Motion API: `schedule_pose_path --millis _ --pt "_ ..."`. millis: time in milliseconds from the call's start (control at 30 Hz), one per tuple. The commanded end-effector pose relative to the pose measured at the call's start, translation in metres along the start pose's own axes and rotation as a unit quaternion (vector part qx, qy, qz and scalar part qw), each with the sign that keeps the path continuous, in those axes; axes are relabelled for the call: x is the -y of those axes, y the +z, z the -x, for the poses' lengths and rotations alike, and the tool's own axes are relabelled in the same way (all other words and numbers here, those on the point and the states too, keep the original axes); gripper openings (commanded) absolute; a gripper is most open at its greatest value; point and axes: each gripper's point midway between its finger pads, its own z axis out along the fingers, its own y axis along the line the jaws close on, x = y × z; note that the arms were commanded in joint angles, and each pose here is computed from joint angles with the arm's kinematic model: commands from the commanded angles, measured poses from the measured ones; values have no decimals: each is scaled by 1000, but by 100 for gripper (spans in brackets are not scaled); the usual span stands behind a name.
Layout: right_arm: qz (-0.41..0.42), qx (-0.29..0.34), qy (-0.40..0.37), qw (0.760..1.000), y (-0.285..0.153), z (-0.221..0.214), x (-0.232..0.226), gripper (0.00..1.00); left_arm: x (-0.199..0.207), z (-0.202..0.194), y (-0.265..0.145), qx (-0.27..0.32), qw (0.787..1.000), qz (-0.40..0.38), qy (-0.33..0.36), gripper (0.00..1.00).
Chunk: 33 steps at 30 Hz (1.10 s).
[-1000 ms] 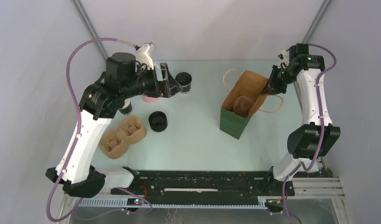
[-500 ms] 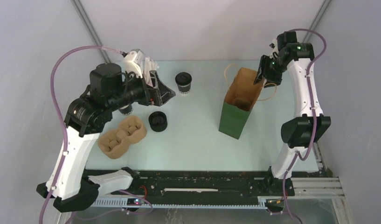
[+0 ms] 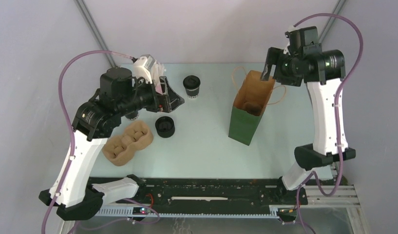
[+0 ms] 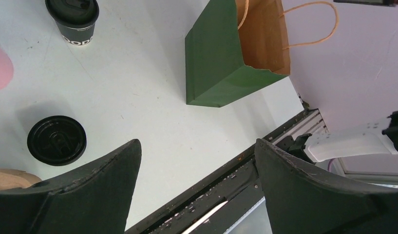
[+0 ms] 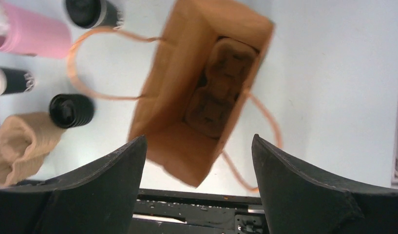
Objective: Pack the takeout coffee
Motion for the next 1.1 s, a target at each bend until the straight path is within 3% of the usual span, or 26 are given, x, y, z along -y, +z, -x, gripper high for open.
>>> schedule_pose_path --millis 0,200,367,633,833,1067 --pt "61 78 -25 995 -48 6 -38 88 -2 5 -11 24 1000 7 2 91" --pt "168 145 -107 969 -77 3 -123 92 -16 13 -28 52 997 55 2 91" --pt "238 139 -163 947 -64 -17 -195 92 -36 22 -58 114 987 111 -9 91" --pt "251 90 -240 933 24 -61 -279 95 -57 22 -108 171 969 176 -26 91" --pt "194 83 -281 936 107 -76 -301 97 -63 13 -120 156 968 195 -32 90" --pt "136 103 -325 930 174 -73 -301 100 -63 10 -114 130 971 199 -22 91"
